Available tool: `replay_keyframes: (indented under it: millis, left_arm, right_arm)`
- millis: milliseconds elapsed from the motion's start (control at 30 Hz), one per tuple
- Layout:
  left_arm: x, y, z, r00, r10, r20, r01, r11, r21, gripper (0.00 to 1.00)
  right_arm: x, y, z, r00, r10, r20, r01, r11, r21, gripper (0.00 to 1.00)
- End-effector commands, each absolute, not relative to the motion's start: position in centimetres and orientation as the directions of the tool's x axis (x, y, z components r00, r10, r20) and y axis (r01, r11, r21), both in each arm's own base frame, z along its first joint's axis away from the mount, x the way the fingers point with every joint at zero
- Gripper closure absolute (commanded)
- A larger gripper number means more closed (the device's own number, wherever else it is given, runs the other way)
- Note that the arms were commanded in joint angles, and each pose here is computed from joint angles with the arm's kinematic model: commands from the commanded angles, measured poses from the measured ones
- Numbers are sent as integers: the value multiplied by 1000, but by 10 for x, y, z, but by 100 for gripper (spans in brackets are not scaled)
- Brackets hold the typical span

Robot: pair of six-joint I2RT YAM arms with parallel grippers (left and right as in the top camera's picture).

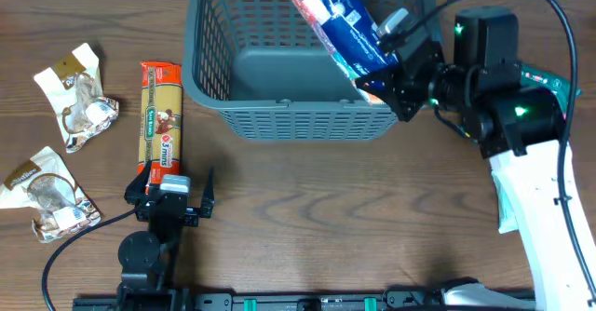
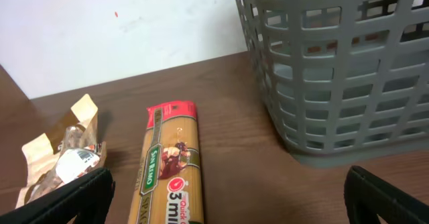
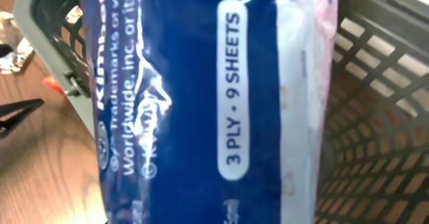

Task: Pack container
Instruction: 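Lower the tissue pack into the basket and open the right gripper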

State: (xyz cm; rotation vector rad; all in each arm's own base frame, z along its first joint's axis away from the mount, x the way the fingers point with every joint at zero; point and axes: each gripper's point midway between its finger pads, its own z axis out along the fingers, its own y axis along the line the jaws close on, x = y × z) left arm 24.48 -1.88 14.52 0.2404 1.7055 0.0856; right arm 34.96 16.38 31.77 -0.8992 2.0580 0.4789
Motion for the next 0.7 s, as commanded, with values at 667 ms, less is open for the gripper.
replay_keyframes:
  millis: [667]
  left_arm:
    - [244, -22, 130, -159, 222, -962, 136, 970, 202, 1]
  right_arm:
    - [411, 153, 300, -349, -687, -637, -834, 538, -123, 99]
